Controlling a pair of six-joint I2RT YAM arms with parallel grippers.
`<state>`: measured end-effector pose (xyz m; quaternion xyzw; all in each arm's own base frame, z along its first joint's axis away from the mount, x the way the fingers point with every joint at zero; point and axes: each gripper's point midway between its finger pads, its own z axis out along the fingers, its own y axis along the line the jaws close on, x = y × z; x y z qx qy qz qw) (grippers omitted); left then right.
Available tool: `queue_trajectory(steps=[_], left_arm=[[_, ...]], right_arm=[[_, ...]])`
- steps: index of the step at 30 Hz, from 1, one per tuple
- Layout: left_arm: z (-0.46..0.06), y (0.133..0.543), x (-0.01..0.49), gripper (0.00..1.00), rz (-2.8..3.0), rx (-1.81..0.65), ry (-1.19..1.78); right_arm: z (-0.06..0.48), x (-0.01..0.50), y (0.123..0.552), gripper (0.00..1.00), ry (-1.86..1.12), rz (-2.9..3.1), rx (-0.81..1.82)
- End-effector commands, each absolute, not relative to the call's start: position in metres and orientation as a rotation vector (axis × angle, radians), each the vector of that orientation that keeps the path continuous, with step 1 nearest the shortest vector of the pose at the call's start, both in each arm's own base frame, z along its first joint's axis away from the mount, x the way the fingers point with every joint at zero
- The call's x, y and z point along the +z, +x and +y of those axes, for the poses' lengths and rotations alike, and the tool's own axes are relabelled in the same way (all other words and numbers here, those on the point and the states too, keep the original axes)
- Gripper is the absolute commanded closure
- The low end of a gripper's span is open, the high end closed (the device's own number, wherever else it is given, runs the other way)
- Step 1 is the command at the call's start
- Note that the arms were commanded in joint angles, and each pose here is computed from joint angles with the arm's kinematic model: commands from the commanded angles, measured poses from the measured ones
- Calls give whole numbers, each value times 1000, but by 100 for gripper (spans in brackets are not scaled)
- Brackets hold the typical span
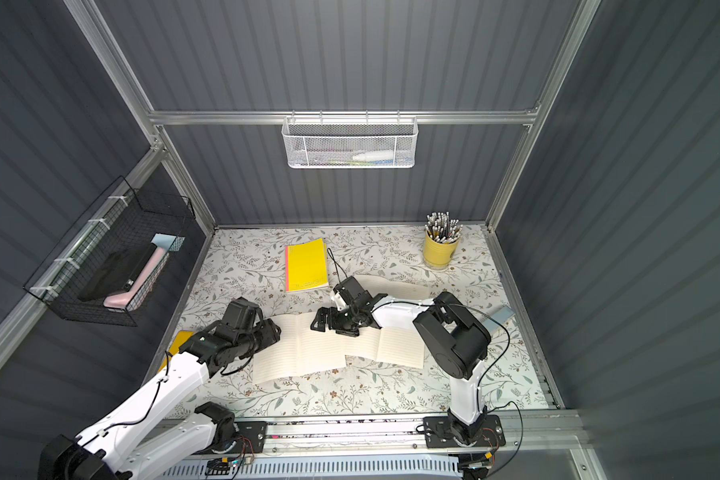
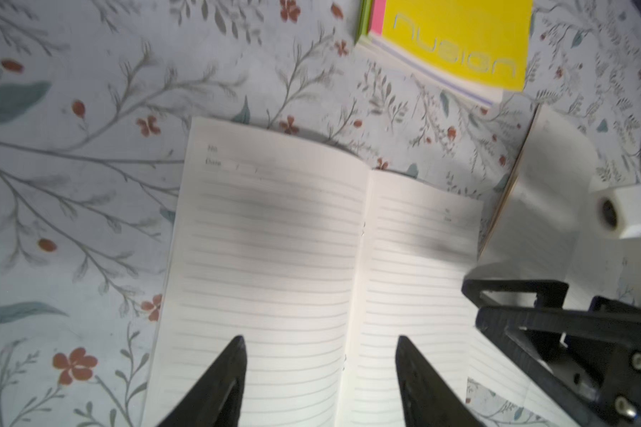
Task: Close the notebook
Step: Close the notebook at the center of the board.
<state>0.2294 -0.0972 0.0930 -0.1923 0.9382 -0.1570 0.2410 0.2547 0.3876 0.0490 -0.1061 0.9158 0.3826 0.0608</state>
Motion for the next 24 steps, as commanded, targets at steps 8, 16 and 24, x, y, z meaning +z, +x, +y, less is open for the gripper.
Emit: queue_trajectory(steps=[8,16,24], left_arm=[[-75,225,75,34,2600,-260,-547],[-49,238,78,26,2611,-76,-492],[-41,243,53,13,2586,-323,-574]], right_arm=[[374,18,240,1,-323,2851,1105],[371,16,238,1,-320,2863,1085],[372,17,239,1,-328,2858,1093]])
